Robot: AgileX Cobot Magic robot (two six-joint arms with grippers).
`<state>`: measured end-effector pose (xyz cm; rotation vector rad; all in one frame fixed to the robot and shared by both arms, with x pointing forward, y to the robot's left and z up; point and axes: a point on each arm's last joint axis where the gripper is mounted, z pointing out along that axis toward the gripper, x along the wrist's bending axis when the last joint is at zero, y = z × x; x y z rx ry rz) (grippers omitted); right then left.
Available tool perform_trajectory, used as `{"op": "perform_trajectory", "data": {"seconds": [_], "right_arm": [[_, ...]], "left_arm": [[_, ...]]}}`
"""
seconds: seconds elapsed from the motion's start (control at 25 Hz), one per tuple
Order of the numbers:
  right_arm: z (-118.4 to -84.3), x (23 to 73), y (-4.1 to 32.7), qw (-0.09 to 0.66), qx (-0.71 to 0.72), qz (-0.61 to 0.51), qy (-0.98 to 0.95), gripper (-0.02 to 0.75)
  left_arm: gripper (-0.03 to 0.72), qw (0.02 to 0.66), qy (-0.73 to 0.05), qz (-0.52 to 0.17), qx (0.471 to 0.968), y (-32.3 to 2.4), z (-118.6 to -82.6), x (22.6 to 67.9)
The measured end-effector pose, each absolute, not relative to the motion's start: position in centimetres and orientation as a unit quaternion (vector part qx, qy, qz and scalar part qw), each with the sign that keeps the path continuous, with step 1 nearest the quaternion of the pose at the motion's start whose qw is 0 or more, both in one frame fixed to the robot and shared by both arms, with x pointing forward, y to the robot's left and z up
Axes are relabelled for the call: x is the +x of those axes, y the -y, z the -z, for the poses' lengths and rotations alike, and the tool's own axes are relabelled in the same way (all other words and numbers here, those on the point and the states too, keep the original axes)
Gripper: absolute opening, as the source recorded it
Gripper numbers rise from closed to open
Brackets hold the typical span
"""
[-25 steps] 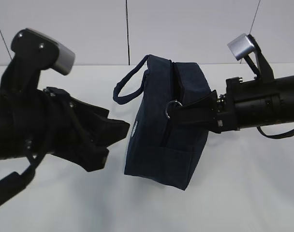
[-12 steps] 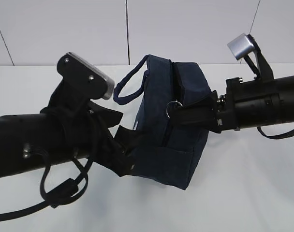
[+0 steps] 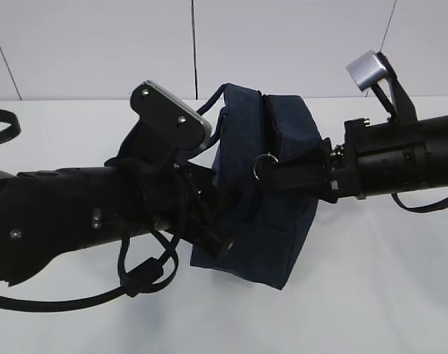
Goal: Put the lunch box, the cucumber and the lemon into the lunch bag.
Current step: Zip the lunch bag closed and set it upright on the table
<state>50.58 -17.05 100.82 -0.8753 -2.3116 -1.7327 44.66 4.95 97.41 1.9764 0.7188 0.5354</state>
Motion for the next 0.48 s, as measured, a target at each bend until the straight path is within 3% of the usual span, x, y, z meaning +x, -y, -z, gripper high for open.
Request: {"op": "perform_trajectory", "data": {"seconds": [0.28, 0.48], "right_arm": [[-101.1, 50.52, 16.94, 0.075, -0.294, 0.585, 0.752, 0.007], [-101.34, 50.57, 16.88, 0.084, -0.299, 0.589, 0.746, 0.007]], "left_arm": [[0.022, 0.456, -0.3, -0.207, 0.812, -4.93, -97.1, 44.59], [0.0, 0.455, -0.322, -0.197, 0.806, -4.97, -97.08, 44.63]]}}
